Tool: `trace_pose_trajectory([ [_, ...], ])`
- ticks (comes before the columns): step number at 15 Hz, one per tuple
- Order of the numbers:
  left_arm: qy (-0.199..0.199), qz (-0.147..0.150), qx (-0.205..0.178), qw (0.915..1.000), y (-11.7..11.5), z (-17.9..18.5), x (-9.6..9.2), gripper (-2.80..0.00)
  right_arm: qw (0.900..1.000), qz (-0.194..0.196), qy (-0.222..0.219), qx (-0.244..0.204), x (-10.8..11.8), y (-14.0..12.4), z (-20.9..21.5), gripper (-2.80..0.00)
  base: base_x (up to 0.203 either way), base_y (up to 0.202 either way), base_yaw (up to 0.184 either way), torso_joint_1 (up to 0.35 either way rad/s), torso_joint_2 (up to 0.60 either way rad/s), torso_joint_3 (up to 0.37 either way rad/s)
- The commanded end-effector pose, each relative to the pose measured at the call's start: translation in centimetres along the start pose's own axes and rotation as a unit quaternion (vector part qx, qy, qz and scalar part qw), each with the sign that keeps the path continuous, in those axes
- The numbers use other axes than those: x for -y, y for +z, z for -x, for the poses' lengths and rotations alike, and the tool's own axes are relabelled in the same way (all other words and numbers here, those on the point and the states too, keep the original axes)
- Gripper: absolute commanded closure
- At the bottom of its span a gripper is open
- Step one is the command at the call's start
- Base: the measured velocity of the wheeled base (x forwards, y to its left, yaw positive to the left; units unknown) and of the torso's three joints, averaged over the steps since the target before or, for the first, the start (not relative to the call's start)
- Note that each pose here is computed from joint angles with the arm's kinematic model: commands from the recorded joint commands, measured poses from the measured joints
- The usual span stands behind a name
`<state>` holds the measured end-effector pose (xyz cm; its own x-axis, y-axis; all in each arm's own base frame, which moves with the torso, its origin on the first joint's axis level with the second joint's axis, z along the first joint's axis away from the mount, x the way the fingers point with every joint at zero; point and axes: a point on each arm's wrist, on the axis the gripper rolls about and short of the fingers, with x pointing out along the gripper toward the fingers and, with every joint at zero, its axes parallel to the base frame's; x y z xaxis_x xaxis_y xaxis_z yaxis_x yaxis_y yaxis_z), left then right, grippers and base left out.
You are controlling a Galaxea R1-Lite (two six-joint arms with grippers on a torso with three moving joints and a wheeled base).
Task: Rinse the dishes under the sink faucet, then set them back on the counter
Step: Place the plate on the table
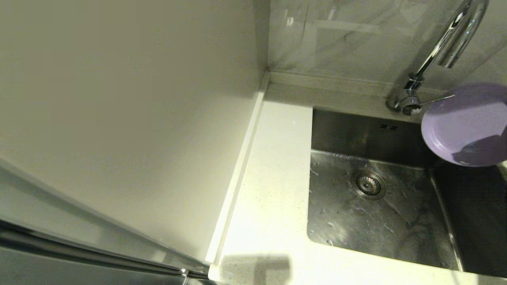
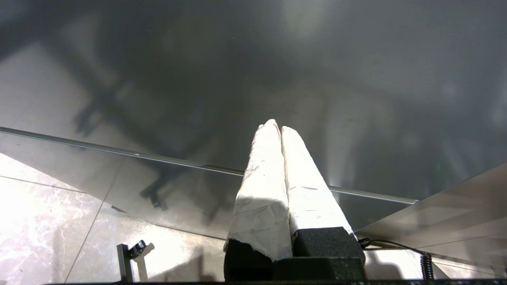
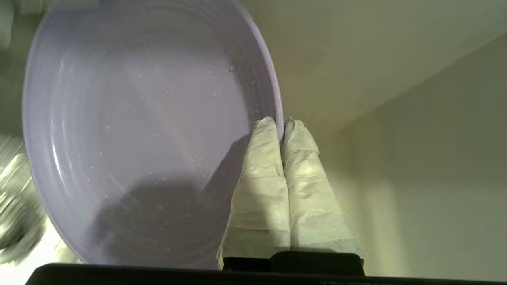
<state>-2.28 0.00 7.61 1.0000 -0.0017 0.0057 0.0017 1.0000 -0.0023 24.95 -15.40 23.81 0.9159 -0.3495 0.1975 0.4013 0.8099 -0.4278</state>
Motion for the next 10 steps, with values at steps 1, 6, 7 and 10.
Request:
trace_pose_trajectory([
  [1,0.0,0.0,-0.001,1.0,-0.1,0.0,0.0,0.0,0.998,0.015,-0.03,0.057,0.9,2.4,1.1,0.0,0.0,0.0,0.0,0.0,0.0,0.0],
  [6,0.0,0.0,-0.001,1.0,-0.1,0.0,0.0,0.0,0.996,0.027,-0.065,0.058,2.7,2.7,2.5,0.0,0.0,0.0,0.0,0.0,0.0,0.0],
  [7,0.0,0.0,-0.001,1.0,-0.1,0.0,0.0,0.0,0.996,0.028,-0.068,0.052,2.8,2.4,2.7,0.0,0.0,0.0,0.0,0.0,0.0,0.0],
  [10,0.0,0.0,-0.001,1.0,-0.1,0.0,0.0,0.0,0.996,0.035,-0.081,0.023,3.3,1.1,3.2,0.0,0.0,0.0,0.0,0.0,0.0,0.0],
])
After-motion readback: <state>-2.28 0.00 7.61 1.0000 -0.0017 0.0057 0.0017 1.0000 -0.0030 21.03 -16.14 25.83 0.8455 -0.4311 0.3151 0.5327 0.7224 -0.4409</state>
